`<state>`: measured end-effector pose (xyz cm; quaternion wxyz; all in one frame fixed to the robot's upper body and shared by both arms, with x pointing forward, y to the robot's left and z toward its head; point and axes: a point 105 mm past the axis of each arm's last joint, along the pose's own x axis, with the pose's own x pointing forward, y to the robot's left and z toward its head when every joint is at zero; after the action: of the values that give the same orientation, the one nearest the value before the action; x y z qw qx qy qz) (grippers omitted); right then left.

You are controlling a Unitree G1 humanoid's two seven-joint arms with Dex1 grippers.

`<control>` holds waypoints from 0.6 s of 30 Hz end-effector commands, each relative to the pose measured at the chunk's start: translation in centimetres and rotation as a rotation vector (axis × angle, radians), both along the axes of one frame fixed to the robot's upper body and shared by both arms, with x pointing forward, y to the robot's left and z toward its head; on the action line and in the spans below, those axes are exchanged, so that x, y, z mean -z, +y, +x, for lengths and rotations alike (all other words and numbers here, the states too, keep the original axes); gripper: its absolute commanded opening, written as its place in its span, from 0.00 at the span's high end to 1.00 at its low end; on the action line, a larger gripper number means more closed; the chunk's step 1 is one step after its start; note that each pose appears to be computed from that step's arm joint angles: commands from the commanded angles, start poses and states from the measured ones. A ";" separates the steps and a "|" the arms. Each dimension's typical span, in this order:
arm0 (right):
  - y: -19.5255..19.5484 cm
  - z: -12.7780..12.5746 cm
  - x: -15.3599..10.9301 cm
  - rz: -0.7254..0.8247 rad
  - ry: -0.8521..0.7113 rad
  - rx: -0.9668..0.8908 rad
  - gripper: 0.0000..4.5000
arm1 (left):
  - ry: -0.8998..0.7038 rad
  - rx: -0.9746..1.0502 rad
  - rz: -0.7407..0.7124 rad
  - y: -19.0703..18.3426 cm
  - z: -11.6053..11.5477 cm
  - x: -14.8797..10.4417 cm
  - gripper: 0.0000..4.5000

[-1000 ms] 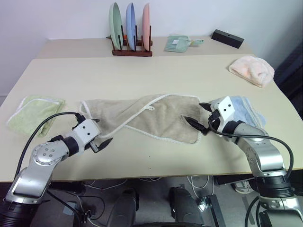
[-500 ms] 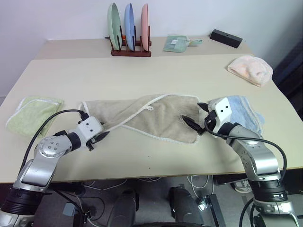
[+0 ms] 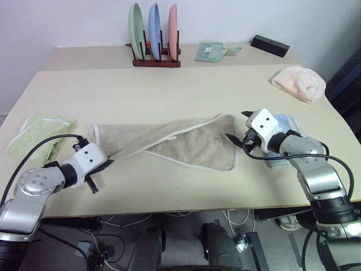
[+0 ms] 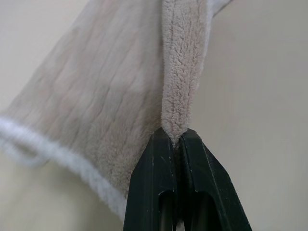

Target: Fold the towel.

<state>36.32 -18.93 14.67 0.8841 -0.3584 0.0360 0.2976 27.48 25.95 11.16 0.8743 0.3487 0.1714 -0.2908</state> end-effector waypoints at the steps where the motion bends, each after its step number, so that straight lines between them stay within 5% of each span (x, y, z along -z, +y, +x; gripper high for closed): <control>1: 0.1 1.2 -0.7 -0.065 -0.045 -0.045 0.00 | -0.067 -0.030 0.058 1.6 0.2 -1.3 0.97; 18: 4.0 7.3 -1.1 -0.142 -0.043 -0.182 0.00 | -0.043 -0.001 0.077 2.2 -0.5 1.3 0.97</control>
<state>43.42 -15.34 14.81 0.8330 -0.4183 0.0210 0.3615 26.90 28.21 9.73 0.8656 0.3831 0.1691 -0.2747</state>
